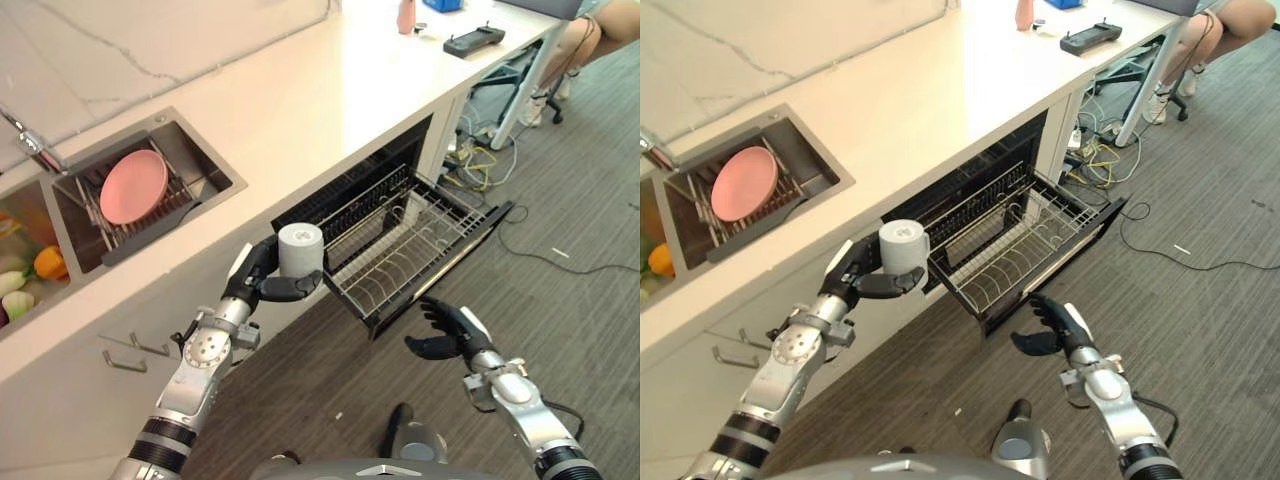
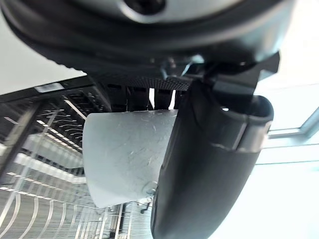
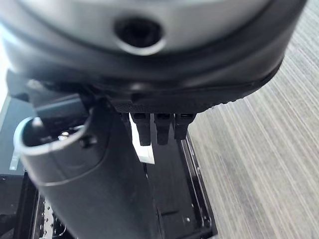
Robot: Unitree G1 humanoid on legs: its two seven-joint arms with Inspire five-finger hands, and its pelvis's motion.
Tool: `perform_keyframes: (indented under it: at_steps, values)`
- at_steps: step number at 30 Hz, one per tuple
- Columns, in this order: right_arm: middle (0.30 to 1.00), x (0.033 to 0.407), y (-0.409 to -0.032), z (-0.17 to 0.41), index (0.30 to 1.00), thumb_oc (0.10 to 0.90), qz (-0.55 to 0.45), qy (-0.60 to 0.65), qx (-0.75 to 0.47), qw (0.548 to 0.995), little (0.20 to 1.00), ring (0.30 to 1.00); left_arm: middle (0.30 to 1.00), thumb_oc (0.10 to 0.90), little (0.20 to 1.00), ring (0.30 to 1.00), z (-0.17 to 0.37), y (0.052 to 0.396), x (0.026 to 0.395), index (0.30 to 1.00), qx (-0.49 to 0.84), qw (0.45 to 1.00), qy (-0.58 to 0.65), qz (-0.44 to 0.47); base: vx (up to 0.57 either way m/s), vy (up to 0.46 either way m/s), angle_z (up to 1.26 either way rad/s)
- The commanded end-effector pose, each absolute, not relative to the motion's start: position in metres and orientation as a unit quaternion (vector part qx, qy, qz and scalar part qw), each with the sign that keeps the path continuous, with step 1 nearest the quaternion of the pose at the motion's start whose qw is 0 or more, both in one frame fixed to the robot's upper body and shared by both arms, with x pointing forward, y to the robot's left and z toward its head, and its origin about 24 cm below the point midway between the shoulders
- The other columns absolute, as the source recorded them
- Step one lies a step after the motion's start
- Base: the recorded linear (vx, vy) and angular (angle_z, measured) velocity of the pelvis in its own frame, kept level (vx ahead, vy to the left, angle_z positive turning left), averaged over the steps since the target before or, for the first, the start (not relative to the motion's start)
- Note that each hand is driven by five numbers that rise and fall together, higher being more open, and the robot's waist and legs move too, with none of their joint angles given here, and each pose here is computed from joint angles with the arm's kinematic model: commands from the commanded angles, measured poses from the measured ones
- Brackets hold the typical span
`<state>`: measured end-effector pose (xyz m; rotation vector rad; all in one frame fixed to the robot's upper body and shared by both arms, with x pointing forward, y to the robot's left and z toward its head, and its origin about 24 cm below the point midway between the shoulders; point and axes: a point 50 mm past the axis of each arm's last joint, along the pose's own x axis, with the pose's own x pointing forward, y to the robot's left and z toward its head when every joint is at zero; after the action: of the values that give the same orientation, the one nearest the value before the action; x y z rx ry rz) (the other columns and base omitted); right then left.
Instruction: Place the dishes in the dishwasher.
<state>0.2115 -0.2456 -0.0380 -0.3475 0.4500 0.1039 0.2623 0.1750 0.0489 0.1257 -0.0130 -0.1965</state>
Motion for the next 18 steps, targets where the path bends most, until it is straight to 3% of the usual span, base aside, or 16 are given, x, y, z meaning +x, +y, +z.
perform_keyframes:
  at_steps: [1,18]
  values:
    - [0.900,0.222,-0.200,-0.028,0.900,0.800,0.119,0.152,-0.116,0.974,0.900,0.900,0.300,0.400,0.300,0.300,0.111,0.165,0.278,0.300,0.079,0.975,-0.169,-0.118,0.07,-0.146,-0.06]
    - [0.900,0.231,-0.228,0.024,0.900,0.800,0.019,0.021,-0.055,0.998,0.900,0.900,0.300,0.400,0.300,0.300,0.113,0.168,0.281,0.300,0.079,0.976,-0.175,-0.105,0.05,-0.043,-0.02]
